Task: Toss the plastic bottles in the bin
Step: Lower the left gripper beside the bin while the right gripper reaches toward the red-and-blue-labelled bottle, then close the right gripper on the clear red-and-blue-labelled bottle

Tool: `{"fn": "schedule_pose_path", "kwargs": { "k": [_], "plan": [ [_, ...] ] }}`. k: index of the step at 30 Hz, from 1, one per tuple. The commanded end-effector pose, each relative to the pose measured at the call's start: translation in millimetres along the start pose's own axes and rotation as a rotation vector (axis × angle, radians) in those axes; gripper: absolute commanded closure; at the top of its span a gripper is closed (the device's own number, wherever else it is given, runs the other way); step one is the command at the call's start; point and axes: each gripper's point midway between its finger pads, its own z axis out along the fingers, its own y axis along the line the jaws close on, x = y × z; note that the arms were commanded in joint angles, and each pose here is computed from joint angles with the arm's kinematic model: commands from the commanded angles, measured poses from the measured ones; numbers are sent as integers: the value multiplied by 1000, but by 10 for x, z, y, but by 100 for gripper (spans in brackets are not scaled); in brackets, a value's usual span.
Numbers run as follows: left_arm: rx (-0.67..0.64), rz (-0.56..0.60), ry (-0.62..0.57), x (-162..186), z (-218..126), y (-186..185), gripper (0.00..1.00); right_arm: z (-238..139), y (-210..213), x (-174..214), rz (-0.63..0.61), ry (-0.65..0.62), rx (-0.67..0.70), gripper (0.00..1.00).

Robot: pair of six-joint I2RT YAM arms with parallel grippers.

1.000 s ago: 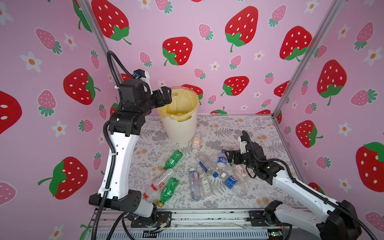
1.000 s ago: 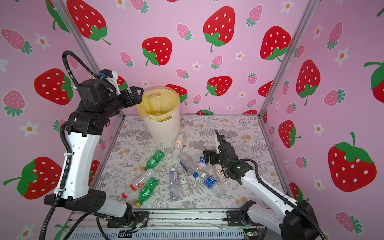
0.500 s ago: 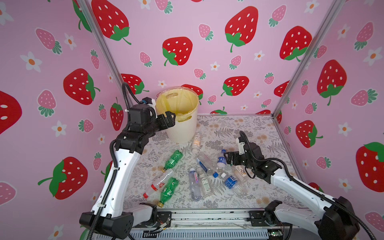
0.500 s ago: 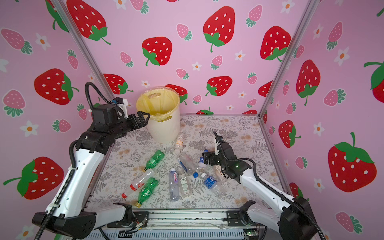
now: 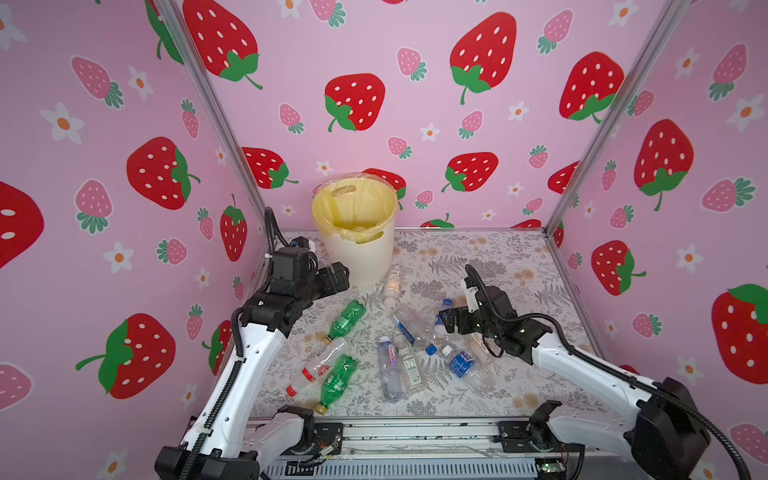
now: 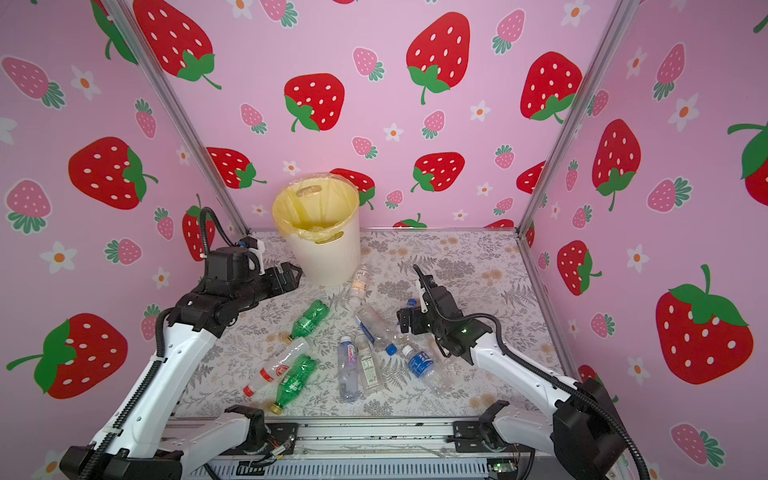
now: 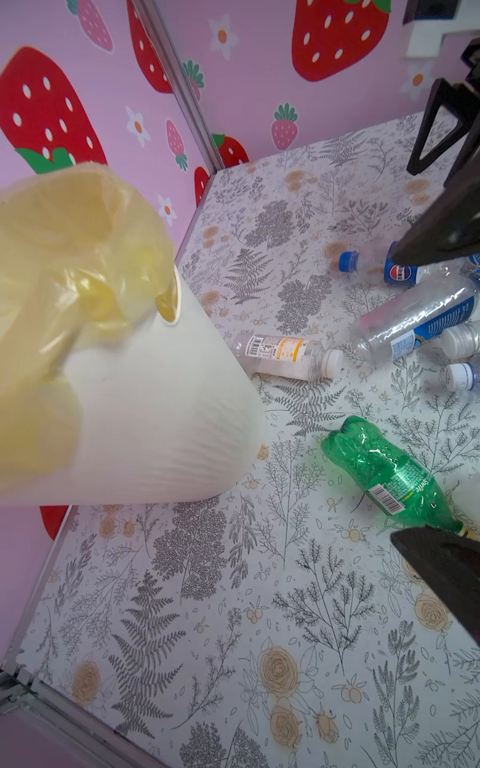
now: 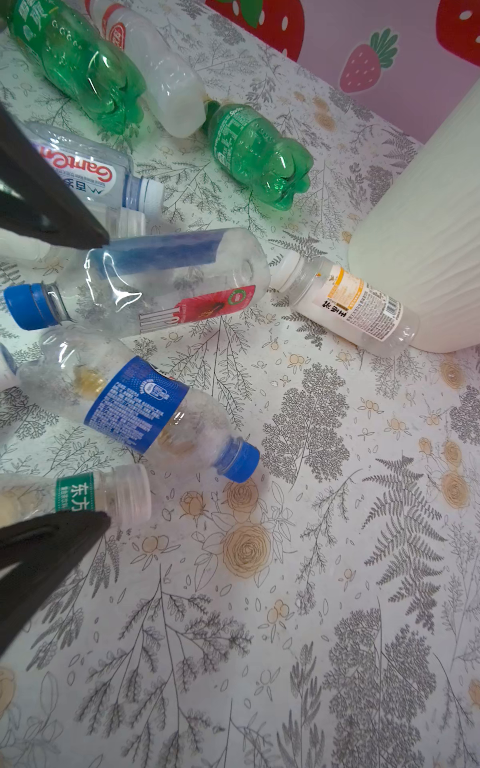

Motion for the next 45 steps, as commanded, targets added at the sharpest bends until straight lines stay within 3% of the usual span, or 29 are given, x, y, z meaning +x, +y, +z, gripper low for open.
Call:
{"fn": "schedule_pose_path", "kwargs": {
  "k": [1,11,22,40,45],
  "plan": [
    [-27,6,31,103,39,71,1,-12,107,-133,-17,-28,-8,1],
    [-46,-53,168,315,178,242,1,63,352,-104,-58,-19,-54,1],
    [-76,-51,193,495,238,421,1,291,596,-23,-130,41,-54,1],
    [9,-75,214,565,258,294,1,708,873,157,-202,140,-53,0],
    [14,-76,217,567,261,288,1,821,865,258,-200,185,-41,8]
  ]
}}
